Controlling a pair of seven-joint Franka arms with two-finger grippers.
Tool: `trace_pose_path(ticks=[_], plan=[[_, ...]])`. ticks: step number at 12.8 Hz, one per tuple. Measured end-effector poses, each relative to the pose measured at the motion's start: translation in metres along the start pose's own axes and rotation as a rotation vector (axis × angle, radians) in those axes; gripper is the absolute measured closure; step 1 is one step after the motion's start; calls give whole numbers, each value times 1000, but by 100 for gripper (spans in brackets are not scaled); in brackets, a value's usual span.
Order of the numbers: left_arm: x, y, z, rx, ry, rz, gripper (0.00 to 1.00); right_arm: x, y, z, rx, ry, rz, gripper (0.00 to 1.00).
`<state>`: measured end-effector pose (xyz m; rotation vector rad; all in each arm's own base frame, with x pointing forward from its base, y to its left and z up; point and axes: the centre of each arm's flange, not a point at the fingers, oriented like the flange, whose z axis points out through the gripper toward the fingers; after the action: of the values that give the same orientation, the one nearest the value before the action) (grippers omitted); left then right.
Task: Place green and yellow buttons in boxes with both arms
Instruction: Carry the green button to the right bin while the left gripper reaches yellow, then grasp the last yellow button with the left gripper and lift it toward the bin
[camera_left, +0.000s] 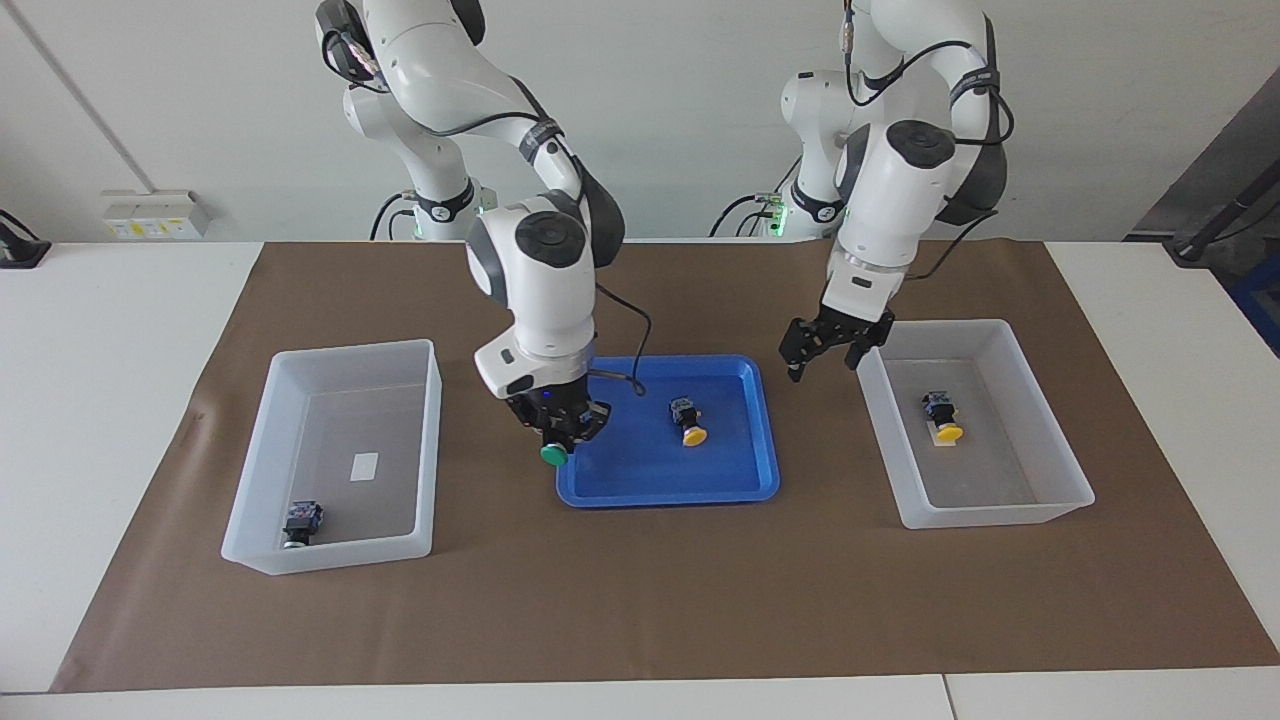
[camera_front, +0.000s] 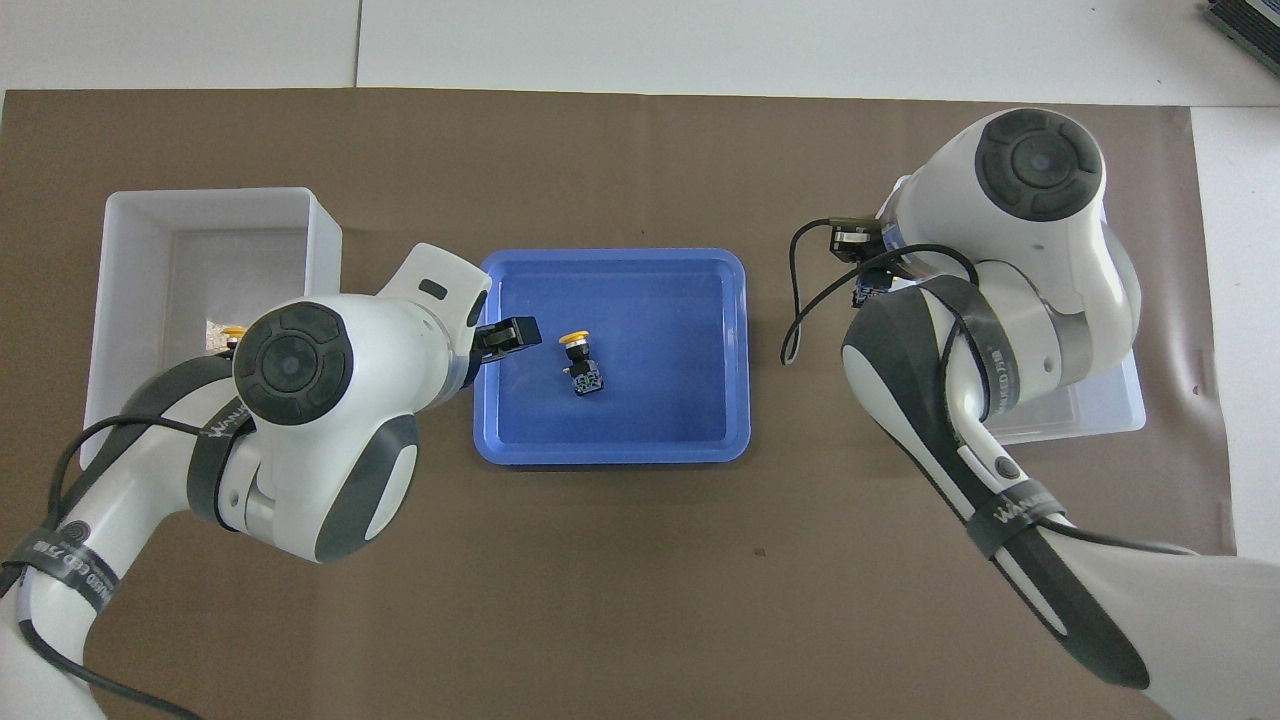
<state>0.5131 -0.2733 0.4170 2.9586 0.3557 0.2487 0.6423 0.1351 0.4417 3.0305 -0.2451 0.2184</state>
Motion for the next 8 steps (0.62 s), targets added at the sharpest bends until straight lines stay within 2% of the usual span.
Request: trace_pose_path(ticks=[4,6,8], plan=[[-29,51,55,59,31,-46,0,17,63,8,-12,-1,-119,67],[-36,71,87,74,36,-47,0,30,103,19,9,24,-146,67],[-36,74,104,82,25,-43,0,40,119,44,27,50,-144,67]])
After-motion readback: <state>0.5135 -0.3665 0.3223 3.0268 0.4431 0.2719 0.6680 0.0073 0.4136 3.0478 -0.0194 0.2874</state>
